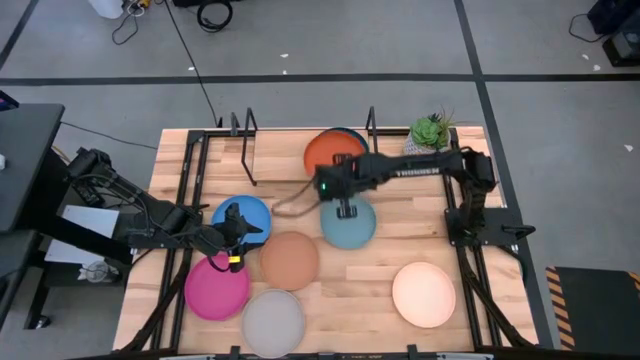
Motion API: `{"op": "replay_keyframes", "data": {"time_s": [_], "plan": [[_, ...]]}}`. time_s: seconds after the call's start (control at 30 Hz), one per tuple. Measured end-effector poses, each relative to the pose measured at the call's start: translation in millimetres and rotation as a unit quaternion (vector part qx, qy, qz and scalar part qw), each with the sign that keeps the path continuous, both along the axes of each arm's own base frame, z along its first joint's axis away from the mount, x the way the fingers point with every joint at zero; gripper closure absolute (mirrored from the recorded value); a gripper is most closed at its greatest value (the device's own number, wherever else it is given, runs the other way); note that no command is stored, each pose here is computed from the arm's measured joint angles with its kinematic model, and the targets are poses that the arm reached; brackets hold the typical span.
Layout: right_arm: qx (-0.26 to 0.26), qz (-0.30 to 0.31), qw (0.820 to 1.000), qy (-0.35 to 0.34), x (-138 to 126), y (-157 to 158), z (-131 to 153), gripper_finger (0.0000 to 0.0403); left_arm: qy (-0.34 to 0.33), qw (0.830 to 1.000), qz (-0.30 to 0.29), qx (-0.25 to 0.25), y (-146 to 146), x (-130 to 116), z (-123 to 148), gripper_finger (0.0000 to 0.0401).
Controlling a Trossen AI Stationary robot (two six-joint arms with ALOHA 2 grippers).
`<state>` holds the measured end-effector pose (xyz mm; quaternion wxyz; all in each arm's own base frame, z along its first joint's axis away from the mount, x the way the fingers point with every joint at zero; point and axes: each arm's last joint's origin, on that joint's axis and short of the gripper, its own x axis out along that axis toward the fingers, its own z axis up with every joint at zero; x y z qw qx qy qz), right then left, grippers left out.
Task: Place and stack plates onto a shelf
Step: Stack the orange plate on top of the dark blue plate on the shelf, then stack the blue plate on top of the orange plate on the shelf
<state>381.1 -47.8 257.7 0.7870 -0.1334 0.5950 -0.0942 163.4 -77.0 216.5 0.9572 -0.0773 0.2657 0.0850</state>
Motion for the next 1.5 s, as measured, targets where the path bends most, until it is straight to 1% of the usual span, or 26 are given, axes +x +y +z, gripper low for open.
{"op": "replay_keyframes", "data": {"time_s": [0.2, 0.37, 0.57, 0.77, 0.87, 1.0, 1.13, 1.27, 1.4, 1.5], "plan": [[0.017, -0.044, 0.999, -0.023, -2, -41, -1, 0.0386, 0.004, 1.000, 0.000, 0.002, 0, 0, -1, 0.0216], [0.057, -0.058, 0.996, -0.033, -8, -63, -13, 0.0386, 0.007, 1.000, 0.000, 0.003, 0, -1, -1, 0.0216], [0.059, -0.057, 0.996, -0.030, -13, -70, -33, 0.0379, 0.006, 1.000, 0.002, 0.000, 0, -1, -1, 0.0216], [0.058, -0.053, 0.996, -0.030, -13, -69, -36, 0.0338, 0.006, 1.000, 0.002, 0.000, 1, -1, -1, 0.0216], [0.051, -0.053, 0.997, -0.022, -14, -69, -32, 0.0319, 0.006, 1.000, 0.002, 0.000, 1, -1, -1, 0.0216], [0.029, -0.051, 0.998, -0.031, -15, -64, -15, 0.0305, 0.016, 1.000, 0.008, -0.002, 1, -2, -3, 0.0216], [0.030, -0.031, 0.999, -0.031, -12, -49, -12, 0.0303, 0.047, 0.998, 0.033, -0.021, 4, -7, -9, 0.0216], [0.031, -0.006, 0.999, -0.041, -6, -25, -11, 0.0304, 0.070, 0.994, 0.053, -0.061, 5, -10, -13, 0.0216], [0.029, 0.020, 0.997, -0.063, 2, 2, -9, 0.0304, 0.110, 0.988, 0.043, -0.097, 4, -14, -17, 0.0216], [0.025, 0.056, 0.994, -0.086, 8, 25, -11, 0.0304, 0.141, 0.982, 0.050, -0.116, 3, -15, -22, 0.0216]]}}
